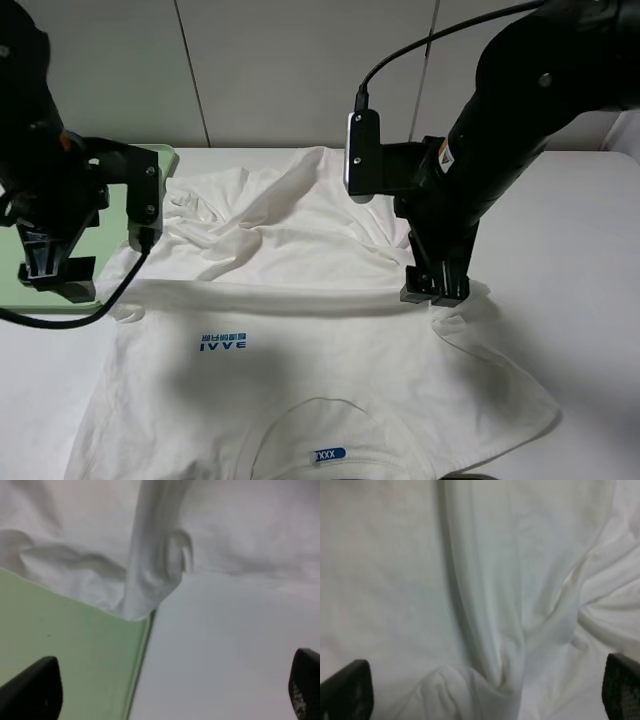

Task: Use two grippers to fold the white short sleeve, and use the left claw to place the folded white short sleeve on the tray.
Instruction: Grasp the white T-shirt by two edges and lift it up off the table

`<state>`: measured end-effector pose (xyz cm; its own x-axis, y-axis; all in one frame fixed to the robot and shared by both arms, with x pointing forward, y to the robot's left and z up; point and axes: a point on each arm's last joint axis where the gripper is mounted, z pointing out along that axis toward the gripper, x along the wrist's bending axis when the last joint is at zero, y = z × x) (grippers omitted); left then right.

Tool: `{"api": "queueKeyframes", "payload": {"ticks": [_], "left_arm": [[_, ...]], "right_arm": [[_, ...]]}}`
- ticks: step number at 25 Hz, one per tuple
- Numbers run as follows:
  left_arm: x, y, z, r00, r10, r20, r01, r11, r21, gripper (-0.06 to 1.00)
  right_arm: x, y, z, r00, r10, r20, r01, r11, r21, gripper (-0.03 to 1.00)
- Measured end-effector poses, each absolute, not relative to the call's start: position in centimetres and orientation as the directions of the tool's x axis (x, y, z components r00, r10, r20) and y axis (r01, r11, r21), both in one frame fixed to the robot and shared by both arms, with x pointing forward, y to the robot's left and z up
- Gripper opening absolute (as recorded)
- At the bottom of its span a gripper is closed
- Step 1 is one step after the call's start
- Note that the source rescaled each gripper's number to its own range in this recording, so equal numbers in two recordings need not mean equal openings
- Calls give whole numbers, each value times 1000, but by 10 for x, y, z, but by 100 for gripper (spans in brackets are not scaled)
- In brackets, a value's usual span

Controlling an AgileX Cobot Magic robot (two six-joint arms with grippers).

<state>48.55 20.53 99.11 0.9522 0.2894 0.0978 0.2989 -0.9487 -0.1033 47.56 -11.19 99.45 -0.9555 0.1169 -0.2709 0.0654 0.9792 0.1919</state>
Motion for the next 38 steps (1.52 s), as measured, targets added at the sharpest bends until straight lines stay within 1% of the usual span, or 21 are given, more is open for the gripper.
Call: {"api": "queueKeyframes", "payload": {"ticks": [5,13,20,22,30,38], "left_arm": [[497,206,972,966,235,109,252,-952,-176,89],[508,201,956,974,184,128,203,-967,-151,89],[511,199,948,978,169,120,187,-970,-156,89],[514,198,940,985,140,103,156,-974,-165,89],[526,190,910,990,89,110,104,-985,-136,89],[531,187,893,991,73,112,86,-989,-121,88]], "right_arm": [[485,-106,969,-965,58,-256,22,990,140,100],[499,-100,932,-966,-37,-258,-61,994,87,100],[516,-115,913,-969,-10,-249,-27,997,67,100],[519,-117,909,-970,-6,-241,-22,998,61,100],[520,-116,885,-980,-12,-197,-21,999,40,100],[520,-116,876,-984,-6,-179,-13,999,37,100]]}}
